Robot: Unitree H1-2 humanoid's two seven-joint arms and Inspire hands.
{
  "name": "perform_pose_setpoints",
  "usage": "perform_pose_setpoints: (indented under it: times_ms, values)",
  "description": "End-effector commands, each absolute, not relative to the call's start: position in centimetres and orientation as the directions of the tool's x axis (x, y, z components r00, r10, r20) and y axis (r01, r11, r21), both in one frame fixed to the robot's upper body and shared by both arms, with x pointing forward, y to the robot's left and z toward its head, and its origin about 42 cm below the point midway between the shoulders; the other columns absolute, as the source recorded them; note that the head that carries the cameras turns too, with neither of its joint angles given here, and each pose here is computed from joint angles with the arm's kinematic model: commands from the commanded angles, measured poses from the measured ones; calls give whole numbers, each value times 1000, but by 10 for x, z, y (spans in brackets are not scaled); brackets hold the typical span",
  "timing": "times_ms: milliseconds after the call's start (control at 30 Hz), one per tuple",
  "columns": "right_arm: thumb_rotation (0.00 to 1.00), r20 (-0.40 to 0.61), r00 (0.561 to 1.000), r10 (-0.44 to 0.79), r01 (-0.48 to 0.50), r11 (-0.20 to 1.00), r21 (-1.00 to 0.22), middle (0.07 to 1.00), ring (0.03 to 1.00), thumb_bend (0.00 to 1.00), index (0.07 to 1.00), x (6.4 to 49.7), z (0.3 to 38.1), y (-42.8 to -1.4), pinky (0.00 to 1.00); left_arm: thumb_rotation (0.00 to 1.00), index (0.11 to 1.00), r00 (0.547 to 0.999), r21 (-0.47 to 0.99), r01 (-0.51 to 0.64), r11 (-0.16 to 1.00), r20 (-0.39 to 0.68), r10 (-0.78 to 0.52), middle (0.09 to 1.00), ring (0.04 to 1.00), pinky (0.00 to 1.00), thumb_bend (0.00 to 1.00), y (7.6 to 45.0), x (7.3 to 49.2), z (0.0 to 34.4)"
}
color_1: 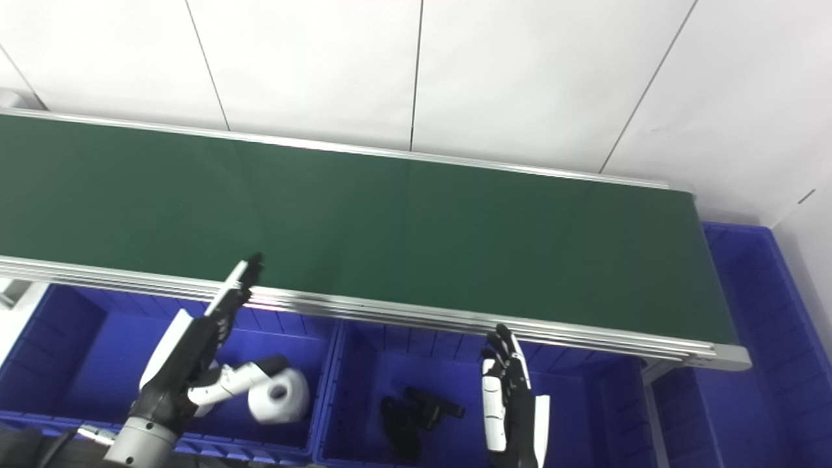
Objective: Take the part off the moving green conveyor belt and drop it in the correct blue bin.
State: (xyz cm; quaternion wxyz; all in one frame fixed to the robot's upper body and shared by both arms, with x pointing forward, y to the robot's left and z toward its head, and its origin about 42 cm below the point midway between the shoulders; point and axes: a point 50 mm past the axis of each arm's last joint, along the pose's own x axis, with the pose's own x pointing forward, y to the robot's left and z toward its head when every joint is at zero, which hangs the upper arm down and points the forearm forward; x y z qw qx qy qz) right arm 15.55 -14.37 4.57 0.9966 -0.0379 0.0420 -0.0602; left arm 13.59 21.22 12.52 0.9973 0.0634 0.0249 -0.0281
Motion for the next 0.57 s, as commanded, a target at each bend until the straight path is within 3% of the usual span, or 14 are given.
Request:
perform_pose_setpoints:
  times_ms: [0,133,267,400,533]
  values:
    - [992,-43,993,-113,112,993,-24,872,844,615,911,163,61,-115,822,781,1000,999,38,27,999,-38,-25,1000,1000,1000,571,209,135,125]
    - [978,-43,992,-119,119,993,-23,871,845,620,912,160,60,-112,829,824,1000,1000,92,11,996,-19,-9,1000,1000,1000,555,214,140,103]
    - [996,-43,992,-121,119,992,-40,871,846,605,913,159,60,-111,848,847,1000,999,150,35,988,-16,-33,1000,1000,1000,613,217,144,91]
    - [994,-43,992,-120,118,992,-49,870,844,612,911,158,59,-110,809,836,1000,997,128,73,989,-14,-72,1000,1000,1000,695,216,146,86]
    - [998,-57,989,-133,129,990,-65,867,842,625,906,159,57,-108,831,831,1000,997,123,75,990,-14,-73,1000,1000,1000,745,218,149,84]
